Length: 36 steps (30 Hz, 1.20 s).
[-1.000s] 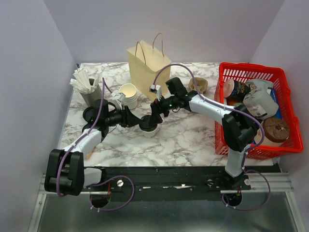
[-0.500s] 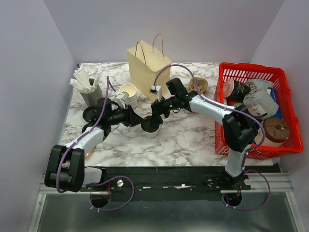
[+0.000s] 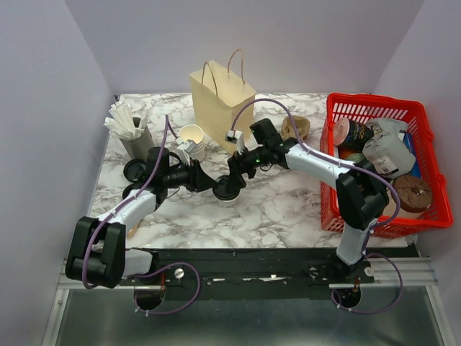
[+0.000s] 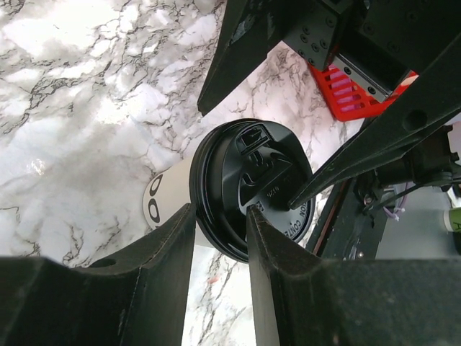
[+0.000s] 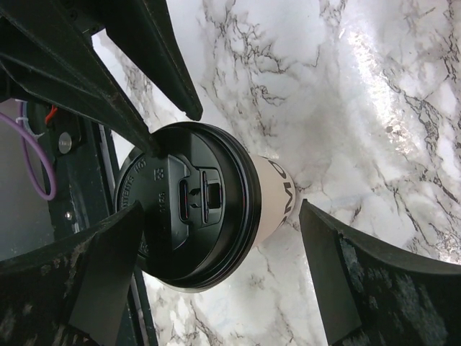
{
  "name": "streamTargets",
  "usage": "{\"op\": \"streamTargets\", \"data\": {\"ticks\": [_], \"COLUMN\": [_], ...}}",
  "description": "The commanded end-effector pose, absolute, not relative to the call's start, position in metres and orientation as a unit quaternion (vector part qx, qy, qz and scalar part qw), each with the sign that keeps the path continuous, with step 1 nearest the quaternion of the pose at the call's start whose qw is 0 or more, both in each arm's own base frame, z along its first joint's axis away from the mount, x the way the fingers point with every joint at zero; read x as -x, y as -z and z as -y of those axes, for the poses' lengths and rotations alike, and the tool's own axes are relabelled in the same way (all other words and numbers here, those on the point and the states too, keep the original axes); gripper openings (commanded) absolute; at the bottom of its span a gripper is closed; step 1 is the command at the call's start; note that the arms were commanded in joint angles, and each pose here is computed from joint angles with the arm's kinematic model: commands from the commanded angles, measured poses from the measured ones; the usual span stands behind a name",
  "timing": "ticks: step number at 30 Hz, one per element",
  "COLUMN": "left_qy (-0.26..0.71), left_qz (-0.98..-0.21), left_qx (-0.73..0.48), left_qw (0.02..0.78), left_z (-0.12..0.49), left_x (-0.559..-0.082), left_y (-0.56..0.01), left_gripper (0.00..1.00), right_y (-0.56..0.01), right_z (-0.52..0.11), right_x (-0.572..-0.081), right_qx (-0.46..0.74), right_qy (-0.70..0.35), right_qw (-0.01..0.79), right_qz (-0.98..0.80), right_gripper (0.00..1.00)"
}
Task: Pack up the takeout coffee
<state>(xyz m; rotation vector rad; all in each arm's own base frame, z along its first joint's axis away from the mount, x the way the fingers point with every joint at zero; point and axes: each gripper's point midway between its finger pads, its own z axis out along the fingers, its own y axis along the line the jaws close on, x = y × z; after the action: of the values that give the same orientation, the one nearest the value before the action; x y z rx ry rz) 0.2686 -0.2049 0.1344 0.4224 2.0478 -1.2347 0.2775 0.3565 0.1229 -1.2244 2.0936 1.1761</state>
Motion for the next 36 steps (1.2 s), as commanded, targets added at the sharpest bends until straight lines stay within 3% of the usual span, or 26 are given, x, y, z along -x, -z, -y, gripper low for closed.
{"op": "streamTargets", "data": {"ticks": [1,23,36], "left_qy": [0.481,0.485,0.47], "left_qz": [-0.769,-0.765,-0.761], "left_qx": [-0.199,-0.228,-0.237], "left_qw": [0.37,0.358,0.378], "left_z": [0.21,0.222,0.222], "left_x": [-0.268,-0.262,-0.272], "left_y": [-0.153,-0.149,-0.152], "left_gripper": [0.42,0.44,0.43], "right_y": [-0.123,-0.127,-0.13], "right_z": [-0.351,-0.35,-0.357], "right_x": [-0.265,-0.253,-0.276], "right_qx": [0.457,0.459,0.444], "right_qy": [-0.427,-0.448,-0.448], "right_qw": [0.212,0.189,0.193], "right_qz": [-0.751,-0.744,-0.751], "right_gripper": [0.96,1.0,1.0]}}
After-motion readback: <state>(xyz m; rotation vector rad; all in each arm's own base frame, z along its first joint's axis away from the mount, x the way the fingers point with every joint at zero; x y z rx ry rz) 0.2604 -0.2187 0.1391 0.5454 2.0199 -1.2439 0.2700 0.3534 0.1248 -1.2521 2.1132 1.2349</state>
